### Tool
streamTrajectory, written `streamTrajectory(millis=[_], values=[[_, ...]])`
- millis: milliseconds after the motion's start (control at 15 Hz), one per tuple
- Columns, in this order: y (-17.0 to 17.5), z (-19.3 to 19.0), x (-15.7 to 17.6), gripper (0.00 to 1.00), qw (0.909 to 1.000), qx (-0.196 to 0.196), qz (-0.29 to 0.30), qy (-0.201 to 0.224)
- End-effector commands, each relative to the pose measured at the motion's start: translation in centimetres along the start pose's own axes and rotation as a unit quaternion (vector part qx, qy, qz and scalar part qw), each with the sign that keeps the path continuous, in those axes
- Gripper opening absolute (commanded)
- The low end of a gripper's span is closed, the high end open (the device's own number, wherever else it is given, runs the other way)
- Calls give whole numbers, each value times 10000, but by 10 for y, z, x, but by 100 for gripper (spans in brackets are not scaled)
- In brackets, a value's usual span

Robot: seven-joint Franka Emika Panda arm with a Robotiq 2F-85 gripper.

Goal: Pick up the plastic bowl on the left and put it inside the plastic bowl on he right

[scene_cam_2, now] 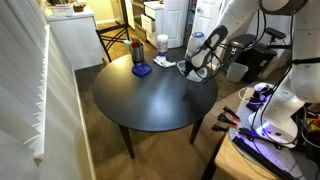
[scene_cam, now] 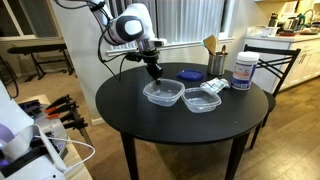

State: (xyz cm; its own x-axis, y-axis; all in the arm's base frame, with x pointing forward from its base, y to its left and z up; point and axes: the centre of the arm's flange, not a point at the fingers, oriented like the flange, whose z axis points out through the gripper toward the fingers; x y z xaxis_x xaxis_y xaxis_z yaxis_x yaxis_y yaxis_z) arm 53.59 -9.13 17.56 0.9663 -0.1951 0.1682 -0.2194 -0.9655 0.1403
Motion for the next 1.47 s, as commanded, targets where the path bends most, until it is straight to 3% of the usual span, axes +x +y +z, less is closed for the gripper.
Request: streamTrajectory(millis=[0,333,733,1000,1400], values=[[4,-26,-4,4,9974,-397,-591,106],[41,-55,18,4,9876,-806,-1202,610],[74,-59,51,4,9758,-651,-1647,1283],[68,-50,72,4,9624,-482,-2191,1531],[18,-15,87,4,9337,-116,-3278,1437]])
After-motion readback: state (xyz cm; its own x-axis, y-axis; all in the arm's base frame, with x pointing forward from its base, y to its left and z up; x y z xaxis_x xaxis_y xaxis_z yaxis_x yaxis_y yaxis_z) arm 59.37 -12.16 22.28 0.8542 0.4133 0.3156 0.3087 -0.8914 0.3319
